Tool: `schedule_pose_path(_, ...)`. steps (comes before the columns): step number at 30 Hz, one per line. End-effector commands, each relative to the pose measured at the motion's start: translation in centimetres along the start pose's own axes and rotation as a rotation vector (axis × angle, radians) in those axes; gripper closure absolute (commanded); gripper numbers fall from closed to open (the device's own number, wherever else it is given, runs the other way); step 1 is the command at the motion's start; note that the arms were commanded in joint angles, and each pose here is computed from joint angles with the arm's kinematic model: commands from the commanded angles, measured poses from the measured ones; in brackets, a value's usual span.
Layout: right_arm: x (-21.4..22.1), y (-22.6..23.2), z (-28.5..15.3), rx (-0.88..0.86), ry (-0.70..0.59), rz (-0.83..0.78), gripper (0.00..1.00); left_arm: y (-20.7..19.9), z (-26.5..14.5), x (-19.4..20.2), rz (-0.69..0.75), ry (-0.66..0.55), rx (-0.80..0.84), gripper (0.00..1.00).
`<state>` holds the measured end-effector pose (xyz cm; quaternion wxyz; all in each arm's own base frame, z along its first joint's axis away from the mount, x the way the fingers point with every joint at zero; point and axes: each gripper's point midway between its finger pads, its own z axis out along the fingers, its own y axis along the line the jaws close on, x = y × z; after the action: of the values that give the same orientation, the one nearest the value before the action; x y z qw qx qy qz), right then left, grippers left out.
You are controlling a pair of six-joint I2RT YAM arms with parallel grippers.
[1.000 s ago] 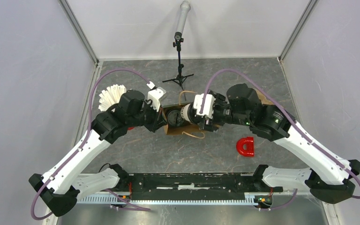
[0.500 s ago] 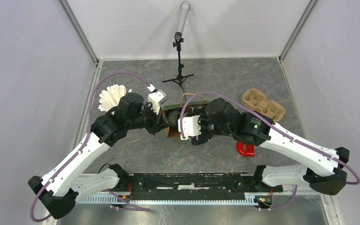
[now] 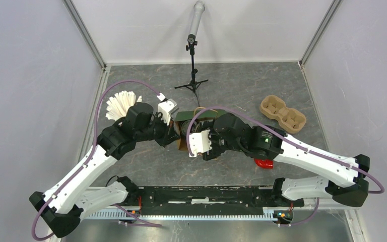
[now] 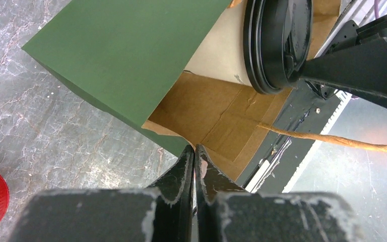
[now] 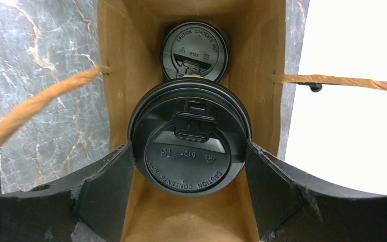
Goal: Pack the takeout coffee
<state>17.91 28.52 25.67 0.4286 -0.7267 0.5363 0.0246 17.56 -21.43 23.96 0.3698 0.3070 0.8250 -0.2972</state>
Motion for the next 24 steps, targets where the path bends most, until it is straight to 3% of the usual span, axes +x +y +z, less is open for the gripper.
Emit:
schedule_pose_path(1, 0.2, -1.6, -0.6, 0.089, 0.006, -0.057, 0.41, -0.1, -0.3, -0.5, 0.018, -0.036, 0.01, 0.92)
schedule_pose_path(24, 3.7, 0.1, 1.7, 0.037, 0.138, -0.29, 0.41, -1.7, -0.5, -0.7, 0.061, -0.055, 0.105, 0.93)
